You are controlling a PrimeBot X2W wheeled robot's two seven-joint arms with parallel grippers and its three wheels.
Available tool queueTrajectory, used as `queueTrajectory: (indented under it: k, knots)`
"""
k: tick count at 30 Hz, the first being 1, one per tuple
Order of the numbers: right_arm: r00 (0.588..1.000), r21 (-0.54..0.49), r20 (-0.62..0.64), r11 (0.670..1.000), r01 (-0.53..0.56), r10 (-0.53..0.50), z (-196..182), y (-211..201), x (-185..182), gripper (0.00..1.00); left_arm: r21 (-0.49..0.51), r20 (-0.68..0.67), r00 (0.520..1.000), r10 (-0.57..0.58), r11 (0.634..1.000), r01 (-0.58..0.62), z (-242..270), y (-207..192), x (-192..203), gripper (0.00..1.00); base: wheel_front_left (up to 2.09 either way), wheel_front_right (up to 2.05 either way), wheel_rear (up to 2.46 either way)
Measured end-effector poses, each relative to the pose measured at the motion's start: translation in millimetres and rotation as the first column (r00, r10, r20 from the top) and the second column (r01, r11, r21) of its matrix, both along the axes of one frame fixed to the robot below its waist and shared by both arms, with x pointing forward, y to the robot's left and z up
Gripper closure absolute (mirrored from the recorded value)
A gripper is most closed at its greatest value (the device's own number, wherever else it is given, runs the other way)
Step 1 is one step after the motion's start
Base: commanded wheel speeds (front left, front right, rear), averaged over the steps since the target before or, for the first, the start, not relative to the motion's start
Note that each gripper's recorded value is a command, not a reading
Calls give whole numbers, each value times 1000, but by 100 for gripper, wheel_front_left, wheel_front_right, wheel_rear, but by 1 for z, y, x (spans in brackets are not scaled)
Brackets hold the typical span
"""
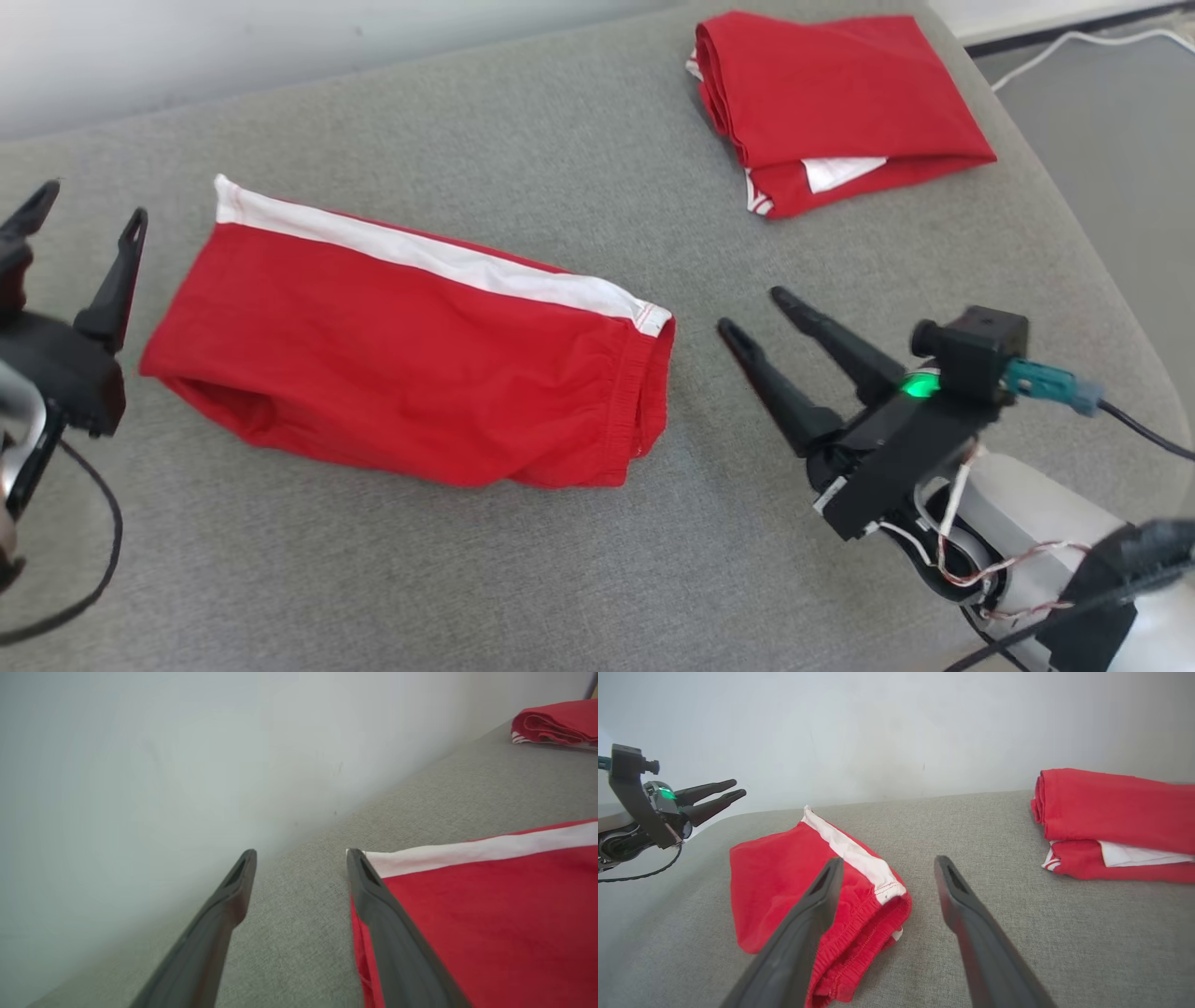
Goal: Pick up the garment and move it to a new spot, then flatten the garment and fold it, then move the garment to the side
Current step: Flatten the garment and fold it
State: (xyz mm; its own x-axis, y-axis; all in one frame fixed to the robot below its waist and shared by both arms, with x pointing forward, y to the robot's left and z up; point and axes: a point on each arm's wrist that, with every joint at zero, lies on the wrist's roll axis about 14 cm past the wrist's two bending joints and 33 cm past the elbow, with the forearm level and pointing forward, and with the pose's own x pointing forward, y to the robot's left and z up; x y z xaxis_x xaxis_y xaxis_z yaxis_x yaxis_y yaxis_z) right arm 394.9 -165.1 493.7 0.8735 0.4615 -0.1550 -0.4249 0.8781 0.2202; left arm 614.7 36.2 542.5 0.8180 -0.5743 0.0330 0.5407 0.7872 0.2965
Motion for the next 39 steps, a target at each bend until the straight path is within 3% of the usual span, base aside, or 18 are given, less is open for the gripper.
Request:
queueTrajectory:
  k: [14, 20, 39]
  knots:
    - [959, -3, 225, 984, 176, -171, 27, -14, -8, 0, -123, 58, 993, 107, 987, -99, 26, 36, -35, 0, 0, 0, 0]
    - [941, -74, 280, 973, 218, -189, 26, -14, -15, 0, -131, 21, 991, 133, 983, -129, 13, 48, -45, 0, 0, 0, 0]
    - [942, -70, 257, 968, 243, -217, 15, -5, -19, 0, -120, -244, 970, 21, 991, -52, -51, 15, -44, 0, 0, 0, 0]
